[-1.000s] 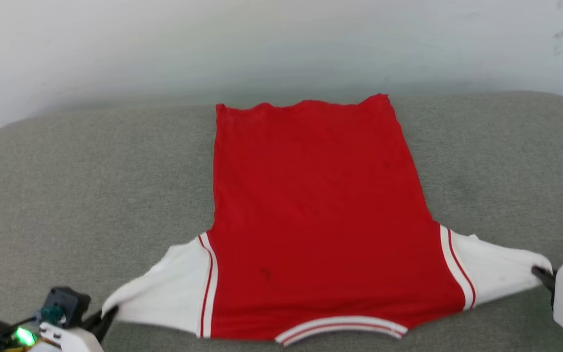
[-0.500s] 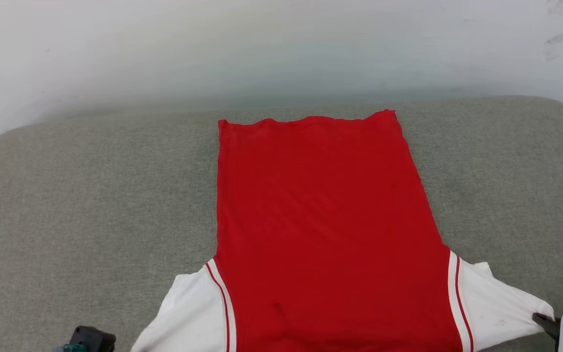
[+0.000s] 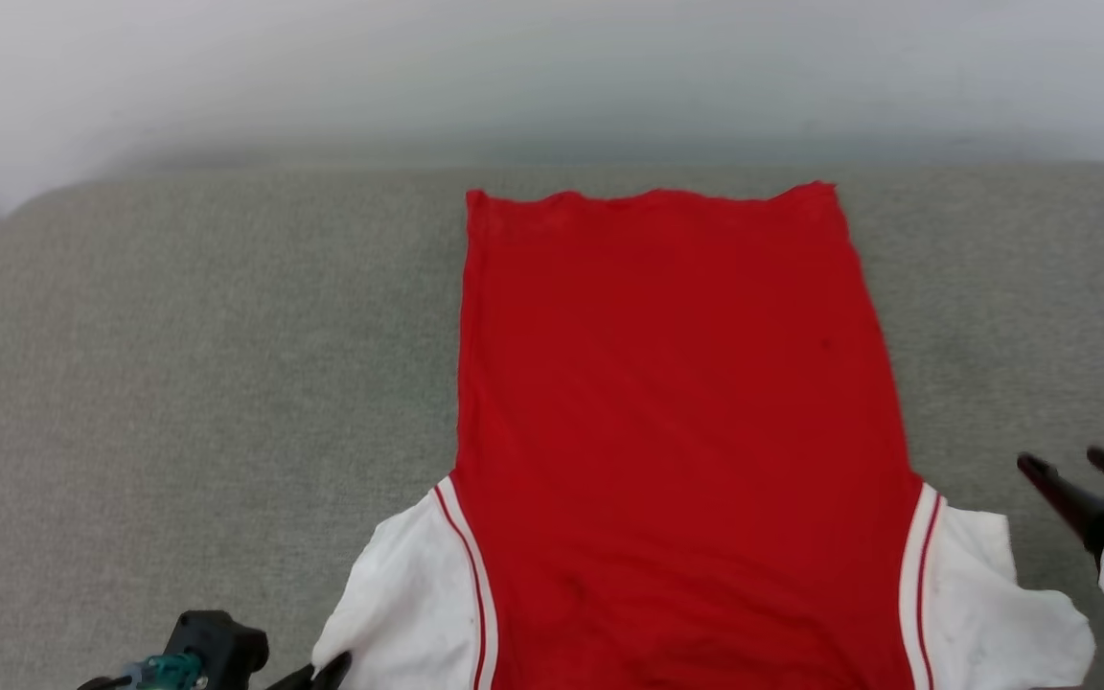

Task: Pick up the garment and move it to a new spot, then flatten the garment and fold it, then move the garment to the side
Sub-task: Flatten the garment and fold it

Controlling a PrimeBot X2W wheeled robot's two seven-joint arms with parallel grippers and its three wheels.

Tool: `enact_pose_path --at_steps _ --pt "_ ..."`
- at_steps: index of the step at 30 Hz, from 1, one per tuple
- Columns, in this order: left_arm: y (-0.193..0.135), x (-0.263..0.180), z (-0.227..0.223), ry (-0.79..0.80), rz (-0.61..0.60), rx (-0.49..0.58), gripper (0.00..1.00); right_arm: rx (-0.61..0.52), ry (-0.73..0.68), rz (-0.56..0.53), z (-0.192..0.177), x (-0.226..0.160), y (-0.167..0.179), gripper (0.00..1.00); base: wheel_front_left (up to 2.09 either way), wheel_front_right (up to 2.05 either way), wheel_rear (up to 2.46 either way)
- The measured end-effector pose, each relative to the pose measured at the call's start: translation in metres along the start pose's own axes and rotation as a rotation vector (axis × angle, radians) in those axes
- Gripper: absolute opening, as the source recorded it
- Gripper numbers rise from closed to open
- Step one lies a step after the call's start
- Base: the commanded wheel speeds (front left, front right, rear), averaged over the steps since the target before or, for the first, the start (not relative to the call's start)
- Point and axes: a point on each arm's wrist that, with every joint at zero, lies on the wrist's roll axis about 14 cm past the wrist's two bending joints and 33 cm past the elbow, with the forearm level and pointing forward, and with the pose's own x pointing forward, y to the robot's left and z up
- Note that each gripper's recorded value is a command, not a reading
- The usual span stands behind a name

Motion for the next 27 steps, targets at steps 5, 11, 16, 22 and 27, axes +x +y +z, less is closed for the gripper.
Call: enact_pose_path --at_steps 5,11,16,22,27 --pt "-0.01 0.004 0.011 -0.008 -0.041 -0.042 0.0 -0.044 -0.013 0.047 0.044 0.028 0.02 1.0 0.0 0.0 0.0" --pt "-0.007 0.014 0.017 -0.009 -0.044 -0.048 0.0 -0.076 0.008 0.068 0.097 0.076 0.034 1.0 0.0 0.0 0.0" --pt "-0.008 0.027 0.016 0.005 -0.065 -0.063 0.0 -0.094 0.039 0.034 0.135 0.13 0.033 1.0 0.0 0.0 0.0" --pt "-0.004 0.034 0.01 0.021 -0.042 -0.108 0.0 -0.072 0.132 0.002 0.148 0.197 0.036 1.0 0.0 0.0 0.0" --pt "0.01 0.029 0.001 0.036 0.028 -0.136 0.0 -0.063 0.226 -0.006 0.136 0.243 0.048 1.0 0.0 0.0 0.0"
